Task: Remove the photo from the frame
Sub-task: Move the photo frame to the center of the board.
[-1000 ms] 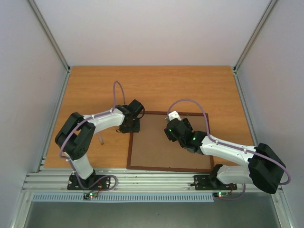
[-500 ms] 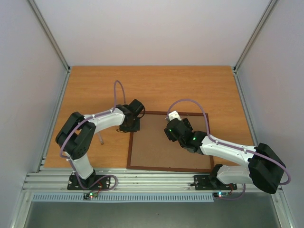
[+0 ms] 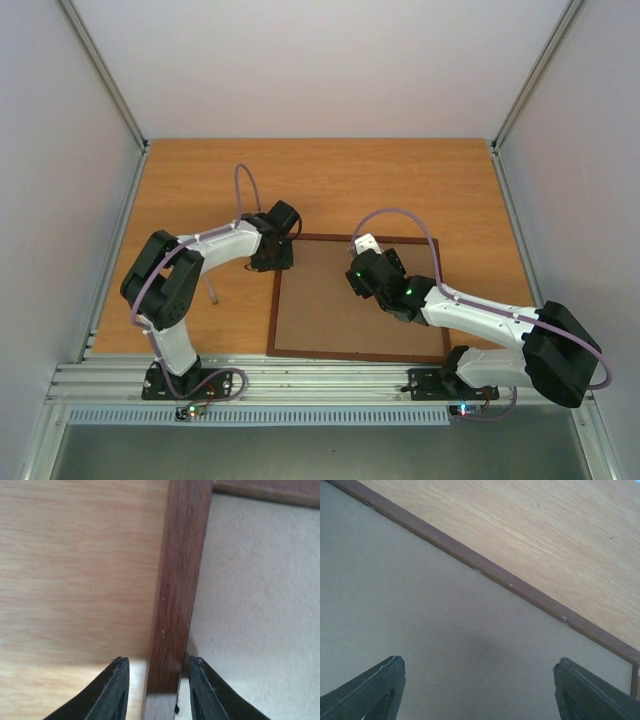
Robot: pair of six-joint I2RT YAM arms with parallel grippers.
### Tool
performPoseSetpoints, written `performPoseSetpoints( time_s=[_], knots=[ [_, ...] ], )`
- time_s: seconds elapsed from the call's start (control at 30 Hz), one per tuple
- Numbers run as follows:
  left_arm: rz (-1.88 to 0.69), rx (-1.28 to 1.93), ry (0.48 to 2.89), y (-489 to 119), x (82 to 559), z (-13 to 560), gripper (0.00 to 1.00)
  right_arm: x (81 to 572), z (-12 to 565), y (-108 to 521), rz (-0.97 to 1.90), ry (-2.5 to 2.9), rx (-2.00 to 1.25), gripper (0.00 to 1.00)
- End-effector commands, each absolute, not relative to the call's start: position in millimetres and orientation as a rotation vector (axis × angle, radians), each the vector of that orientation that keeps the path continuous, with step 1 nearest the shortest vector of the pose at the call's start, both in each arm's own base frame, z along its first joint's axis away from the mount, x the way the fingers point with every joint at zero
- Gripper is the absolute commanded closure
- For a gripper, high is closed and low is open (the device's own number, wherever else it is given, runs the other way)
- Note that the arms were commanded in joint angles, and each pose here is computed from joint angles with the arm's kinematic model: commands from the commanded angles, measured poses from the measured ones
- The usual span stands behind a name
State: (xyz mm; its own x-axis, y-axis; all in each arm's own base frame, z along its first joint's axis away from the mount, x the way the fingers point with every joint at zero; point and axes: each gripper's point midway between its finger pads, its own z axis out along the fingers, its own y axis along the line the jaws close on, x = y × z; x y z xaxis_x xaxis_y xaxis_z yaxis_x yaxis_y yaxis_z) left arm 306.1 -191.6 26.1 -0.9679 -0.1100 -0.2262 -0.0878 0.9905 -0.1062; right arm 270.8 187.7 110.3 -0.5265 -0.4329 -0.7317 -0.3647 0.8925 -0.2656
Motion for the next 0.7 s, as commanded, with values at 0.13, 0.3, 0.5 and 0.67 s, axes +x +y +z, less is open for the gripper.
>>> performPoseSetpoints(
  time_s=[0.13, 0.3, 0.5, 0.67],
  knots=[
    [-0.177, -0.168, 2.884, -194.3, 327.1, 23.0, 0.74, 275.6, 122.5, 185.5, -0.109, 2.152, -0.538, 0.18],
    [-0.192, -0.207, 2.862, -184.6, 341.5, 24.8, 0.84, 275.7, 122.2, 185.6, -0.115, 2.154, -0.545, 0.19],
    [-0.218, -0.285, 2.836, -167.5, 373.3, 23.6, 0.88, 276.3, 119.1, 187.0, -0.123, 2.161, -0.561, 0.19],
    [-0.225, -0.319, 2.811, -159.3, 406.9, 23.8, 0.88, 276.8, 116.7, 187.6, -0.129, 2.167, -0.565, 0.19]
  ],
)
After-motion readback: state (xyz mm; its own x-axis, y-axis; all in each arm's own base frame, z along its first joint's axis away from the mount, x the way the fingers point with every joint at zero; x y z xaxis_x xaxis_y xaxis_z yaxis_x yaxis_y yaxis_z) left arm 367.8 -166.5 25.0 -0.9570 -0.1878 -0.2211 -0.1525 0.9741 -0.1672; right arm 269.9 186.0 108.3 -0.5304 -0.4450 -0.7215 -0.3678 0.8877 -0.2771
